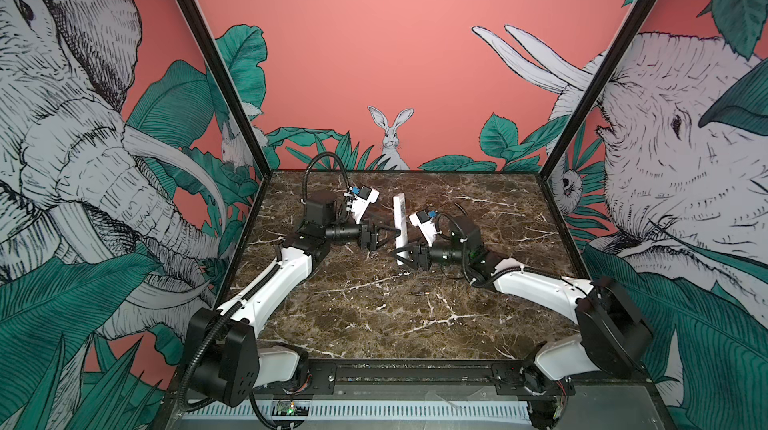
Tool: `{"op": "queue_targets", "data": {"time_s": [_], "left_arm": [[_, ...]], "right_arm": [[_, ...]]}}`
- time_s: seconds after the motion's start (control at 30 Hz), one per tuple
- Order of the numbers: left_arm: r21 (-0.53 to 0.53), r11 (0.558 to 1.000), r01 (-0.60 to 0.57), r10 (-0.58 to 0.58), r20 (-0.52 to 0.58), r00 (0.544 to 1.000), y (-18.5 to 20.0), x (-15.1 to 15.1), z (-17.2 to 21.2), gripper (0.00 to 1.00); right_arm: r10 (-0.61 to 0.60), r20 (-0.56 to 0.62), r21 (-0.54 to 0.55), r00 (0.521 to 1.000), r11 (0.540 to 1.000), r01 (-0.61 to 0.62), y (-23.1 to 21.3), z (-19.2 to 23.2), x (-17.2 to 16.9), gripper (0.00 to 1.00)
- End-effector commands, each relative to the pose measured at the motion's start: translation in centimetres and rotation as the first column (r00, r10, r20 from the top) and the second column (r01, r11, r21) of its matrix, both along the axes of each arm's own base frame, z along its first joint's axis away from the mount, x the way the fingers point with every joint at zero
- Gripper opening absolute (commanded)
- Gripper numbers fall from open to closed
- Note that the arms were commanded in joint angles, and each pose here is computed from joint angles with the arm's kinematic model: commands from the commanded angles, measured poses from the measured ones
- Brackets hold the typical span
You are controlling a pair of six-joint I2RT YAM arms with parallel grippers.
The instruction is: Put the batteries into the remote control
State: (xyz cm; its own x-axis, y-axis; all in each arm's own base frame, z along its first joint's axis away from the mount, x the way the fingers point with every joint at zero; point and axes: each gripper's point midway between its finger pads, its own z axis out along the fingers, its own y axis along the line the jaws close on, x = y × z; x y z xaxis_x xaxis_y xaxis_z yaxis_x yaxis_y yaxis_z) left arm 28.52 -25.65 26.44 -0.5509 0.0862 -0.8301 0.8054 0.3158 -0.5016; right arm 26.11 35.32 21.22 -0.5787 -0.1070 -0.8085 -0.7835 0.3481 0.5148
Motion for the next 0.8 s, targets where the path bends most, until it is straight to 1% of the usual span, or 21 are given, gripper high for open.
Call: {"op": "queue_targets", "data": {"time_s": [0.0, 0.07, 0.23, 0.4, 0.53, 0.63, 0.67, 0.73, 0.77], "left_arm": [[0.113, 0.986, -0.122, 0.122, 0.005, 0.993, 1.5, 1.5, -1.6, 0.81], [0.113, 0.985, -0.133, 0.135, -0.008, 0.991, 1.5, 1.8, -1.9, 0.79], [0.067, 0.989, -0.135, 0.136, -0.016, 0.991, 1.0, 2.3, -1.5, 0.76], [0.089, 0.988, -0.128, 0.131, -0.034, 0.991, 0.9, 2.5, -2.1, 0.71], [0.105, 0.984, -0.141, 0.147, -0.049, 0.988, 1.1, 2.7, -2.7, 0.66], [0.106, 0.984, -0.146, 0.153, -0.063, 0.986, 1.0, 3.0, -2.9, 0.64], [0.108, 0.983, -0.145, 0.153, -0.069, 0.986, 1.0, 3.0, -3.1, 0.62], [0.111, 0.982, -0.150, 0.159, -0.078, 0.984, 1.0, 3.2, -3.3, 0.58], [0.112, 0.982, -0.152, 0.161, -0.078, 0.984, 1.0, 3.2, -3.3, 0.54]], "right_arm": [[-0.108, 0.068, -0.161, 0.992, 0.980, 0.117, -1.3, -1.0, 1.0, 0.26], [-0.133, 0.077, -0.214, 0.988, 0.966, 0.147, -1.2, -1.6, 1.2, 0.26], [-0.151, 0.117, -0.306, 0.982, 0.935, 0.181, -0.6, -2.4, 0.8, 0.25], [-0.136, 0.173, -0.368, 0.976, 0.910, 0.192, 0.3, -2.5, 0.1, 0.25], [-0.130, 0.225, -0.393, 0.966, 0.895, 0.212, 0.9, -2.1, -0.3, 0.24], [-0.167, 0.303, -0.404, 0.938, 0.869, 0.285, 0.6, -1.6, -0.1, 0.23], [-0.177, 0.321, -0.396, 0.931, 0.868, 0.301, 0.7, -1.4, -0.1, 0.23], [-0.198, 0.349, -0.378, 0.916, 0.864, 0.331, 0.6, -1.1, -0.2, 0.23], [-0.202, 0.357, -0.372, 0.912, 0.865, 0.338, 0.6, -1.0, -0.3, 0.23]]}}
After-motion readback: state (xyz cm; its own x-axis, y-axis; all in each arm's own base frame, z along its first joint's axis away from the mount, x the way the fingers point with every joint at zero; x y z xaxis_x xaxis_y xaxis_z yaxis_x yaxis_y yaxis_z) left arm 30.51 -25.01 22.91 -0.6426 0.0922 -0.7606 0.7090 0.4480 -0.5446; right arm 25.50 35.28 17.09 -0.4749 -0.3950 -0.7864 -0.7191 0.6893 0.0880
